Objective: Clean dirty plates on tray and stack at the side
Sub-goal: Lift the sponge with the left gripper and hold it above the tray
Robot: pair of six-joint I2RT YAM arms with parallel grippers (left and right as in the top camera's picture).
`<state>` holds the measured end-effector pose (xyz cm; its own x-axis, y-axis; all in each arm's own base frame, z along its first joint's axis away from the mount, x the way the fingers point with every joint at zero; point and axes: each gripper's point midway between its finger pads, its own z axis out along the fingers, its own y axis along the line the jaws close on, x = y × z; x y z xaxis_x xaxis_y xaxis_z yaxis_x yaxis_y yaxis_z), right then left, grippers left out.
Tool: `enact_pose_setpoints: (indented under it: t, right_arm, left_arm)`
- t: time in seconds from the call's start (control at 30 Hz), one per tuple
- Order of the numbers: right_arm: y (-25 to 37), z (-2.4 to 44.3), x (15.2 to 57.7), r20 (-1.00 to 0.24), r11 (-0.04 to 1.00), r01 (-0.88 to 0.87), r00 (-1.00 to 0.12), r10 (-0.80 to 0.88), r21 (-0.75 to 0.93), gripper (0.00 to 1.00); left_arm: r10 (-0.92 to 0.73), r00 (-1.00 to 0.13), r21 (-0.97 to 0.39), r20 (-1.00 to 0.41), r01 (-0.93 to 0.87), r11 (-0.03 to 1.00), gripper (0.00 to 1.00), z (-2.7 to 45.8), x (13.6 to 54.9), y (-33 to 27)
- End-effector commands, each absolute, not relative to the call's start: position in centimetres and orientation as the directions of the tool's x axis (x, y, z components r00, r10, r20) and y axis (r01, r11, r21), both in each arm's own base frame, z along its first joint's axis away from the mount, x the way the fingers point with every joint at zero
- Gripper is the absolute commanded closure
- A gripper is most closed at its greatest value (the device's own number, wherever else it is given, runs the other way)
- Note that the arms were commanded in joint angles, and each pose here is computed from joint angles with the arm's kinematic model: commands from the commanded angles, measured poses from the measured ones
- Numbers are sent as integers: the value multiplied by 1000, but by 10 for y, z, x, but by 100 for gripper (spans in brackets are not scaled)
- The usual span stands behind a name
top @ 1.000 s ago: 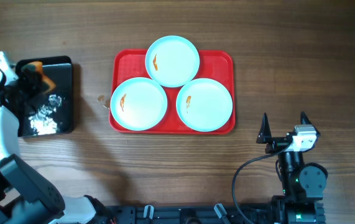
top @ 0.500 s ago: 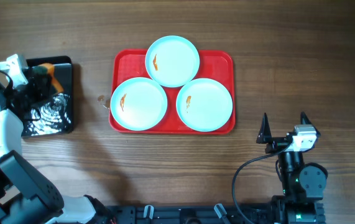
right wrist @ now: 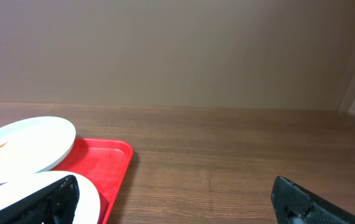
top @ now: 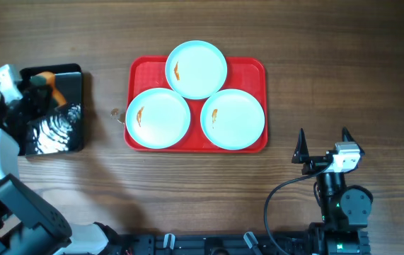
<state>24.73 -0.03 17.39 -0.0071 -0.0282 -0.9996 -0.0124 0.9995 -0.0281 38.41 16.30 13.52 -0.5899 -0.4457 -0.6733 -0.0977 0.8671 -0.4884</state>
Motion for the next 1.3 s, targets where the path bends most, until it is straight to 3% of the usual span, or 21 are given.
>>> enact_pose_setpoints:
  t: [0.0, 1.27]
  right_arm:
    - [-1, 174, 247, -999, 999, -6, -5, -37, -37, 0]
    - [-1, 174, 247, -999, 999, -6, -5, -37, -37, 0]
  left_arm:
    - [-505, -555, -527, -661, -136, 839, 96, 145, 375, 175]
    - [-508, -529, -532, -680, -121, 838, 96, 152, 378, 179]
